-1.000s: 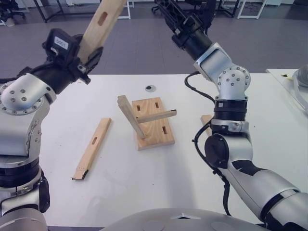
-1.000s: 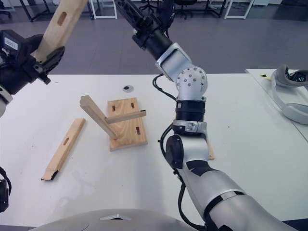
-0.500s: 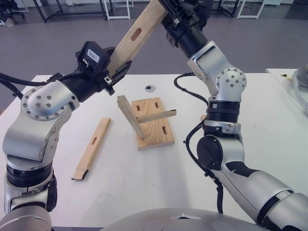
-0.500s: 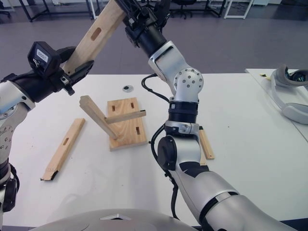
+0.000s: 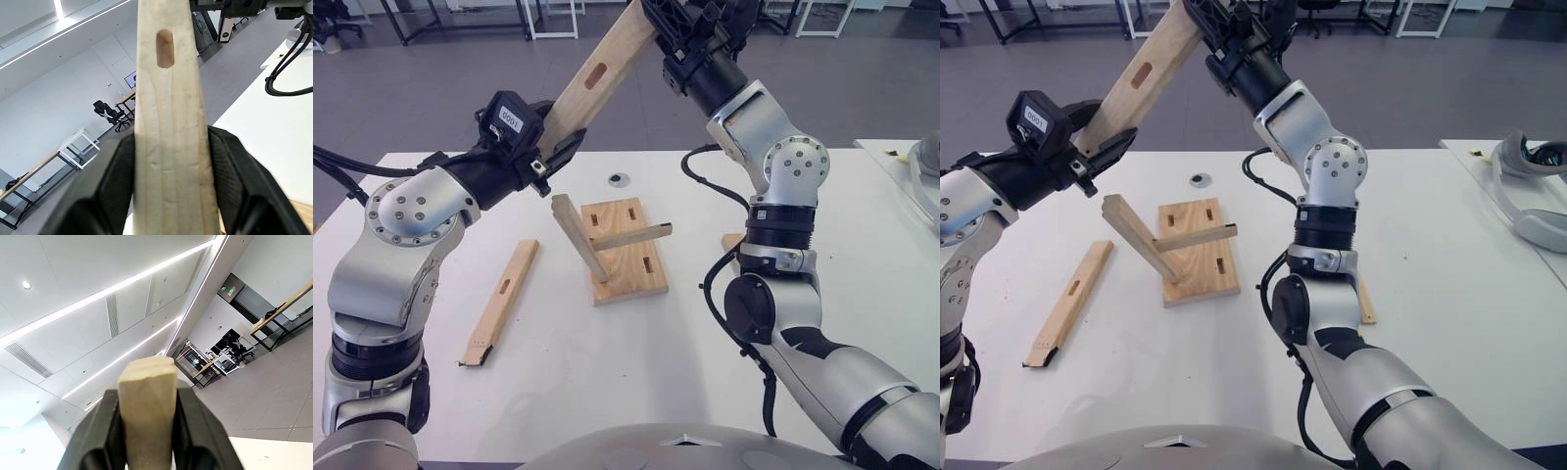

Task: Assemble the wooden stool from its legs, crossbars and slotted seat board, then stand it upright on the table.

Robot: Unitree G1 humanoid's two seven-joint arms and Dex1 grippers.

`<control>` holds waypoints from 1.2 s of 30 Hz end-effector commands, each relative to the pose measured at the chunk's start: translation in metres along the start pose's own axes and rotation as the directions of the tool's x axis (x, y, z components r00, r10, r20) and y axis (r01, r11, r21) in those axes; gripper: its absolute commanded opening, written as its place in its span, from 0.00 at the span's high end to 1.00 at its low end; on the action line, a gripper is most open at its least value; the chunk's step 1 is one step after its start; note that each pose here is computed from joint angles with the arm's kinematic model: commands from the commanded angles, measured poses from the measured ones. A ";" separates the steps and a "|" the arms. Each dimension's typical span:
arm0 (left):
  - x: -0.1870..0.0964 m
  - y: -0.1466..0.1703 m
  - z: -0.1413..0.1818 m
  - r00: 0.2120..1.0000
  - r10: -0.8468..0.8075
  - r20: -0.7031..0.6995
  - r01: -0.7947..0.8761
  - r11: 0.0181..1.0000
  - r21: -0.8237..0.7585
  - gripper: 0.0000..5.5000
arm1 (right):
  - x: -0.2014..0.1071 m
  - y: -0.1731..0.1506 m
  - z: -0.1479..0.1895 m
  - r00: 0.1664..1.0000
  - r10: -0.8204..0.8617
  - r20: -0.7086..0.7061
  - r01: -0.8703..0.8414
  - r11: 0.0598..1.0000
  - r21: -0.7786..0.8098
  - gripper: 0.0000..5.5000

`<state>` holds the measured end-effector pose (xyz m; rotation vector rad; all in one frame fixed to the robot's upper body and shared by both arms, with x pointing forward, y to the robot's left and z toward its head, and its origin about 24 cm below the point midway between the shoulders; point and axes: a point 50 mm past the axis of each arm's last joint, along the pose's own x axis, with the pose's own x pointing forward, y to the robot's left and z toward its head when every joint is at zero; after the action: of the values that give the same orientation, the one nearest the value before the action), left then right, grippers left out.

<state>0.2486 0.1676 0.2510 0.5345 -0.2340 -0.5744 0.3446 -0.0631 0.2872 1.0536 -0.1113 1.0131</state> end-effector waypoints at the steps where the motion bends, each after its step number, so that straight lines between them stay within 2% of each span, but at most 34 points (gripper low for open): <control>1: 0.000 0.002 -0.007 0.999 0.009 -0.042 -0.009 1.000 0.001 0.49 | -0.004 -0.002 0.007 0.998 -0.047 0.051 0.049 0.998 -0.048 0.81; 4: -0.004 0.008 -0.010 0.997 0.056 -0.050 -0.057 0.998 -0.005 0.42 | -0.030 -0.029 0.018 0.952 -0.271 0.144 0.299 0.924 -0.237 0.81; 6: -0.007 0.012 -0.008 0.994 0.101 -0.040 -0.101 0.995 0.005 0.34 | -0.058 -0.041 0.020 0.894 -0.395 0.211 0.444 0.844 -0.302 0.82; 7: -0.009 0.013 -0.005 0.992 0.127 -0.026 -0.127 0.992 0.014 0.34 | -0.075 -0.044 0.020 0.862 -0.444 0.245 0.505 0.801 -0.323 0.82; 11: -0.016 0.011 0.006 0.982 0.184 0.046 -0.183 0.983 -0.010 0.34 | -0.126 -0.045 0.007 0.759 -0.584 0.287 0.651 0.682 -0.333 0.82; 17: -0.019 -0.012 -0.004 0.984 0.177 0.017 -0.176 0.982 -0.067 0.34 | -0.161 -0.055 -0.006 0.671 -0.702 0.238 0.741 0.626 -0.242 0.82; 23: -0.019 -0.022 -0.021 0.986 0.157 -0.063 -0.162 0.983 -0.081 0.34 | -0.175 -0.067 -0.029 0.635 -0.760 0.141 0.767 0.599 -0.230 0.82; 26: -0.017 -0.024 -0.031 0.984 0.148 -0.099 -0.156 0.985 -0.073 0.34 | -0.172 -0.069 -0.036 0.642 -0.757 0.122 0.762 0.614 -0.206 0.82; 32: -0.014 -0.026 -0.041 0.982 0.145 -0.122 -0.159 0.981 -0.113 0.34 | -0.168 -0.069 -0.044 0.641 -0.756 0.134 0.759 0.599 -0.254 0.82; 36: -0.012 -0.024 -0.040 0.983 0.142 -0.114 -0.154 0.982 -0.112 0.34 | -0.164 -0.066 -0.046 0.643 -0.746 0.174 0.763 0.605 -0.227 0.82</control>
<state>0.2379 0.1727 0.2139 0.4346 -0.2032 -0.4023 0.2858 -0.1464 0.1416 0.7310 0.1016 0.1730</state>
